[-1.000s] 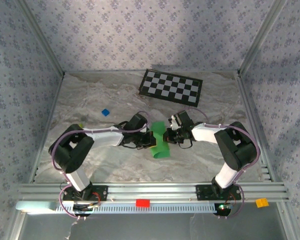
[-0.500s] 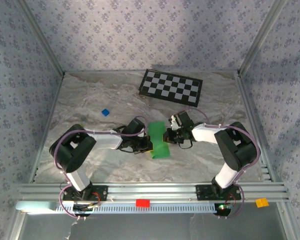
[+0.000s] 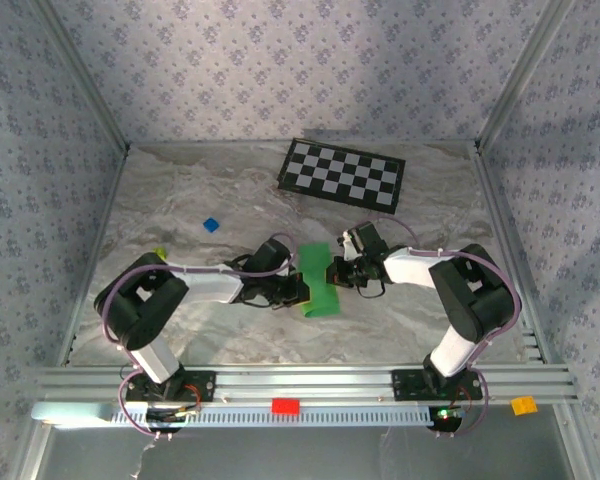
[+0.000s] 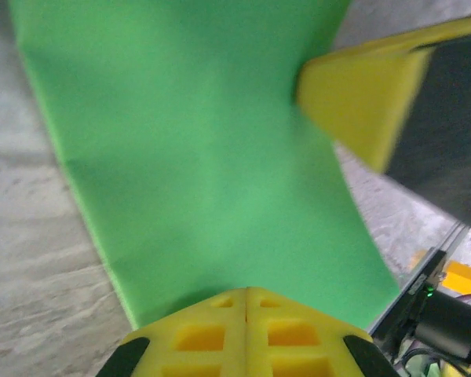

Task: Fold a paper plane with a square sheet of paper (pick it up from the middle)
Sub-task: First fold the square sheet of paper in half at the center of the table.

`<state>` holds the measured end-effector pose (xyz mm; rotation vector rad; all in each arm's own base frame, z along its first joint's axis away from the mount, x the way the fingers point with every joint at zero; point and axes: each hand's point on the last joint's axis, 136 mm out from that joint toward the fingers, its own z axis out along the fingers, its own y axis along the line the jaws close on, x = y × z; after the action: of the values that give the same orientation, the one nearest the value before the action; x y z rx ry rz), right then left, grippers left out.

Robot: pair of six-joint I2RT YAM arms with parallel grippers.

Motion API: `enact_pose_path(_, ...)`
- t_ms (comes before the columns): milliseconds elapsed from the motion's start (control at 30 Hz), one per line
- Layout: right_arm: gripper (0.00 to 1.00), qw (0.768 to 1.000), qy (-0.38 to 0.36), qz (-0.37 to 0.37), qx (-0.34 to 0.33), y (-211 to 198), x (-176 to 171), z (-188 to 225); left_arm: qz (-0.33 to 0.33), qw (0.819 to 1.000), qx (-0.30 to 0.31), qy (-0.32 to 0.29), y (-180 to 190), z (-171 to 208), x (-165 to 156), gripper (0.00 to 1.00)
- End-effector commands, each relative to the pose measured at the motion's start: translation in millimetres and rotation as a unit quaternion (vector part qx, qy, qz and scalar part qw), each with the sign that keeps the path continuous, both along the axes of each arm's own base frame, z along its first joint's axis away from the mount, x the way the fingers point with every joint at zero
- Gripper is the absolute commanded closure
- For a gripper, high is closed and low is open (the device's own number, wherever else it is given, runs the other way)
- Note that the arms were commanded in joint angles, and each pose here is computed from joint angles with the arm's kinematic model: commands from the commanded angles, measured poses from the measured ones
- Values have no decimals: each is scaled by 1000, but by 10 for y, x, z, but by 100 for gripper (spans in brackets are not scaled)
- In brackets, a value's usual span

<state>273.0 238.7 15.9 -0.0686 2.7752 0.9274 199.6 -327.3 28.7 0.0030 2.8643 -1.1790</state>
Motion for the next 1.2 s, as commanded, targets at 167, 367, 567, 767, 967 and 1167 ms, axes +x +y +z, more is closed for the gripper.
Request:
enact_pose_path(167,100,986,98,-32,-131,-556,-492,-581,-15,999,44,28,179,-289,-237,95)
enact_pose_path(367,100,986,95,-33,-130,-555,-484,-561,-10,1000,14,-6,78,26,-133,93)
enact_pose_path(567,100,986,96,-32,-130,-550,-480,-563,-15,999,-39,-22,-34,226,-137,91)
enact_pose_path(767,100,986,97,-32,-131,-556,-490,-576,-19,999,-29,9,-7,-14,-251,91)
enact_pose_path(967,100,986,100,-32,-132,-570,-507,-595,-38,998,25,37,109,-331,-451,93)
enact_pose_path(1167,100,985,99,-34,-134,-586,-516,-601,-45,994,88,35,370,-419,-582,93)
